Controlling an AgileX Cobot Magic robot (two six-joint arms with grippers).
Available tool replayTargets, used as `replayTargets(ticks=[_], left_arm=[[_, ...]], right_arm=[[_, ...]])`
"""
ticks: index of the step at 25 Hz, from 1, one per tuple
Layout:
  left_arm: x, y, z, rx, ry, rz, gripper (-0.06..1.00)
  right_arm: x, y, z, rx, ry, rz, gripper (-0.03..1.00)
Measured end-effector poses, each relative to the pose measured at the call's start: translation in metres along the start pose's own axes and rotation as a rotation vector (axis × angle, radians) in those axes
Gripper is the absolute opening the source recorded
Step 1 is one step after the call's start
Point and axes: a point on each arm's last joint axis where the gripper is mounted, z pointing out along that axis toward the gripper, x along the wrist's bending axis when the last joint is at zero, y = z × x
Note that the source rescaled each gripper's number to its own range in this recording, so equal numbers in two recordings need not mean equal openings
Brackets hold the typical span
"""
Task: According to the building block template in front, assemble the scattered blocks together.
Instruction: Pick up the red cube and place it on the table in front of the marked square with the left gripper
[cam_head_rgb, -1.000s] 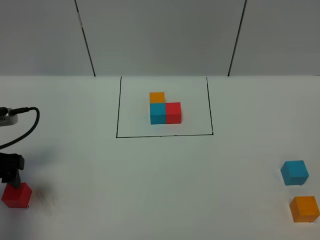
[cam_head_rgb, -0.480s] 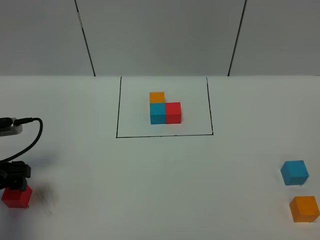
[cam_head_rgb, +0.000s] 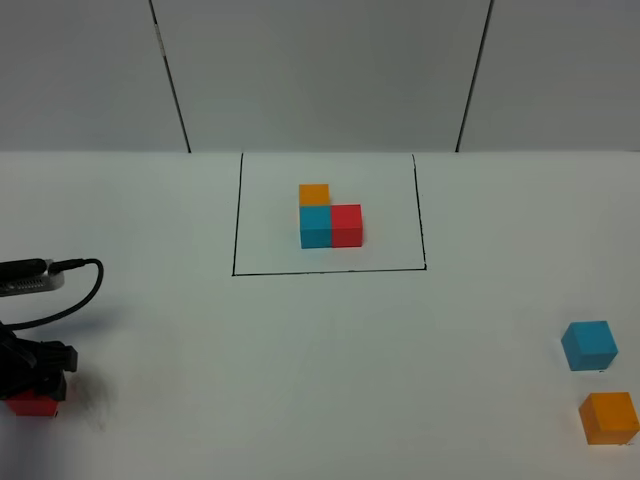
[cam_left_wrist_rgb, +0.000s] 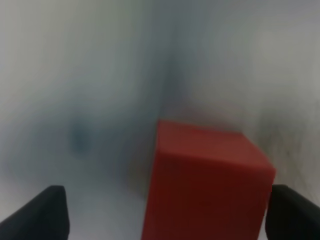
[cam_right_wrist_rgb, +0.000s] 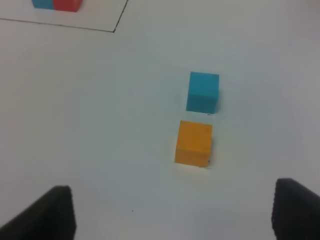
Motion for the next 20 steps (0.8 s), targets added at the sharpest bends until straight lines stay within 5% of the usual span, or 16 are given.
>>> replayTargets(ticks=[10,20], left_arm=[[-0.0004,0.0004,0.0089,0.001,-0.002,0.0,0.81],[-0.0005,0.0004,0.0089,0.001,-0.003,-0.006,0.51]], right_arm=[[0.0,0.0,0.0,0.0,0.0,0.0,0.8],[0.0,0.0,0.0,0.0,0.0,0.0,0.8]])
